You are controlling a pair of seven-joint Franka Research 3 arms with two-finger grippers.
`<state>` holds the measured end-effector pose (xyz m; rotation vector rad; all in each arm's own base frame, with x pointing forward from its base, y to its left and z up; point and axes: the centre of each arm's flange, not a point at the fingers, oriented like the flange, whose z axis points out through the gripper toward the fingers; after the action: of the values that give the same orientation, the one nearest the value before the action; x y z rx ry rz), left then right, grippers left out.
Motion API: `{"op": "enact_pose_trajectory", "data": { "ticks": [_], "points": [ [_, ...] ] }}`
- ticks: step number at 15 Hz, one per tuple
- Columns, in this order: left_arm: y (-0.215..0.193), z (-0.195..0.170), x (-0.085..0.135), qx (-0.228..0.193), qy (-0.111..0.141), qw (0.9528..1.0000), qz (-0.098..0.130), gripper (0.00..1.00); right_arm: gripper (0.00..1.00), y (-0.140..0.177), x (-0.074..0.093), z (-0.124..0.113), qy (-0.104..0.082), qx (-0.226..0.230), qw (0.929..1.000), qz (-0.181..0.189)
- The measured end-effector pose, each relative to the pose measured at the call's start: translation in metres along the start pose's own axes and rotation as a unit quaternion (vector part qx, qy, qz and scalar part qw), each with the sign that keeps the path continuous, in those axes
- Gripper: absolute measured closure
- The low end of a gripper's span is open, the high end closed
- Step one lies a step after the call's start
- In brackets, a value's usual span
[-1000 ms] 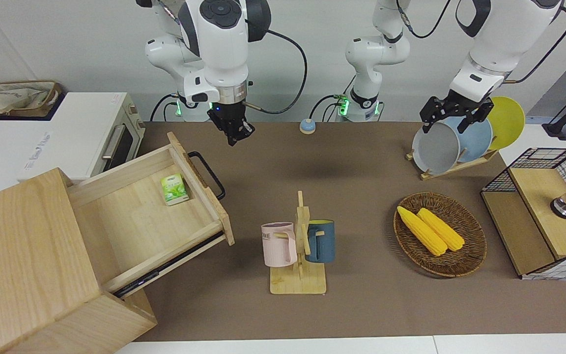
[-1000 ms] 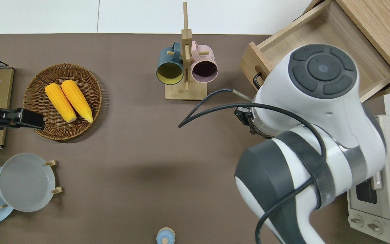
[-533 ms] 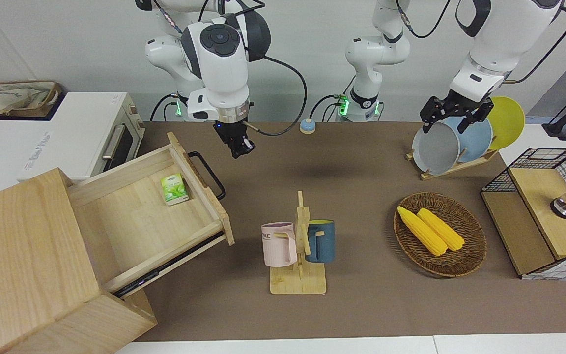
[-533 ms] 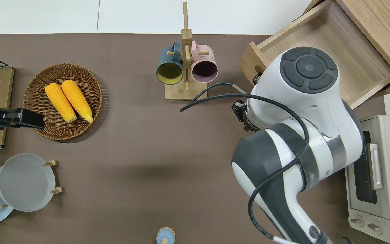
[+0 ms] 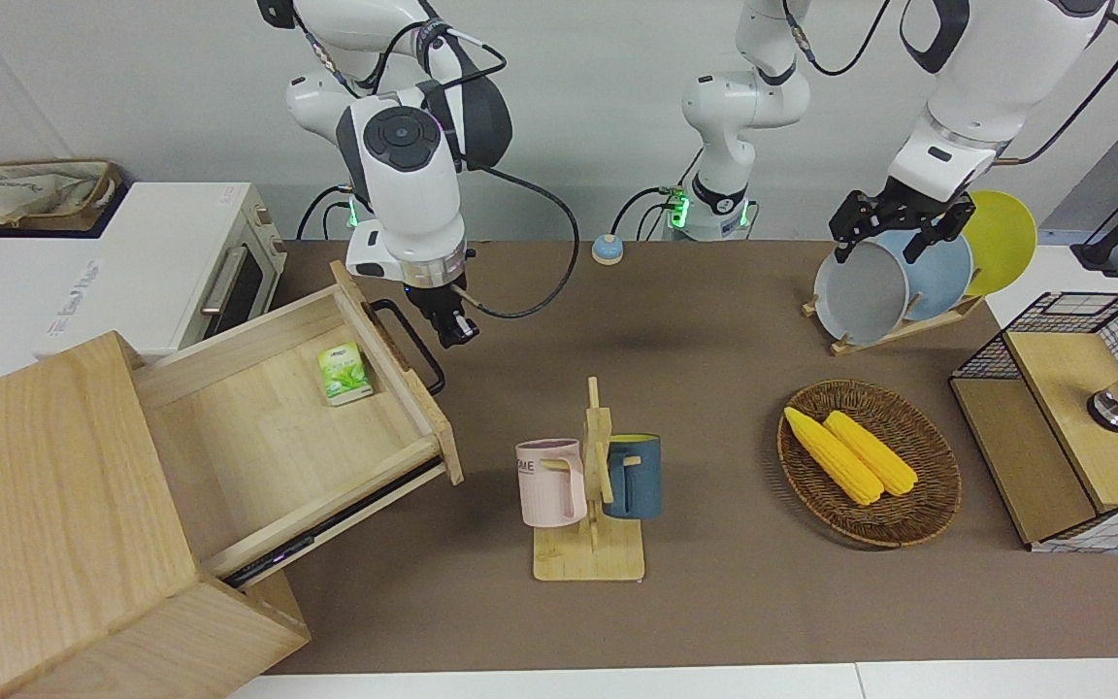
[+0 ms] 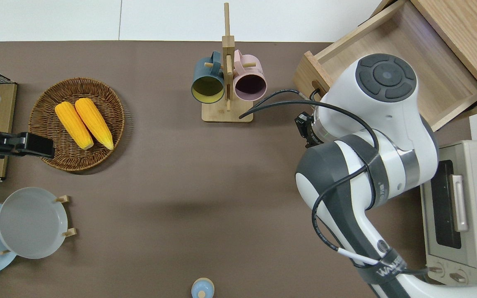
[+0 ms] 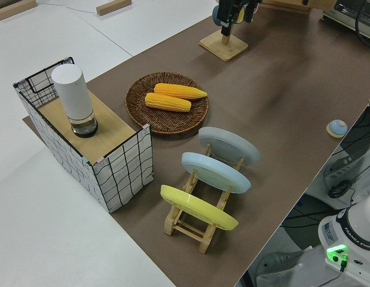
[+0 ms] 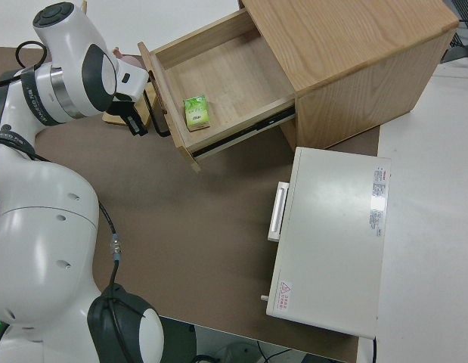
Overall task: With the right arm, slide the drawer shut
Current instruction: 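Push the drawer front away from the robot with the right gripper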
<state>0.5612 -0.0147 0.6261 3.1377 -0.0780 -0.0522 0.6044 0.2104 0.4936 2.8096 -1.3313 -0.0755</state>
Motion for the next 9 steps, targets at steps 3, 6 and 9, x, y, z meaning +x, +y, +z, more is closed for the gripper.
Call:
{"op": "enact_pose_trajectory", "data": {
  "ticks": [3, 6, 9],
  "points": [
    [0.0, 0.0, 0.0, 0.0, 0.0, 1.0, 0.0, 0.0, 0.99, -0.005, 0.001, 0.005, -0.007, 0.015, 0.9998, 0.015],
    [0.0, 0.0, 0.0, 0.0, 0.0, 1.0, 0.0, 0.0, 0.99, -0.01, 0.004, 0.011, -0.002, 0.027, 0.9994, 0.019],
    [0.0, 0.0, 0.0, 0.0, 0.0, 1.0, 0.0, 0.0, 0.99, -0.014, 0.008, 0.015, 0.001, 0.037, 0.9991, 0.021]
  ]
}}
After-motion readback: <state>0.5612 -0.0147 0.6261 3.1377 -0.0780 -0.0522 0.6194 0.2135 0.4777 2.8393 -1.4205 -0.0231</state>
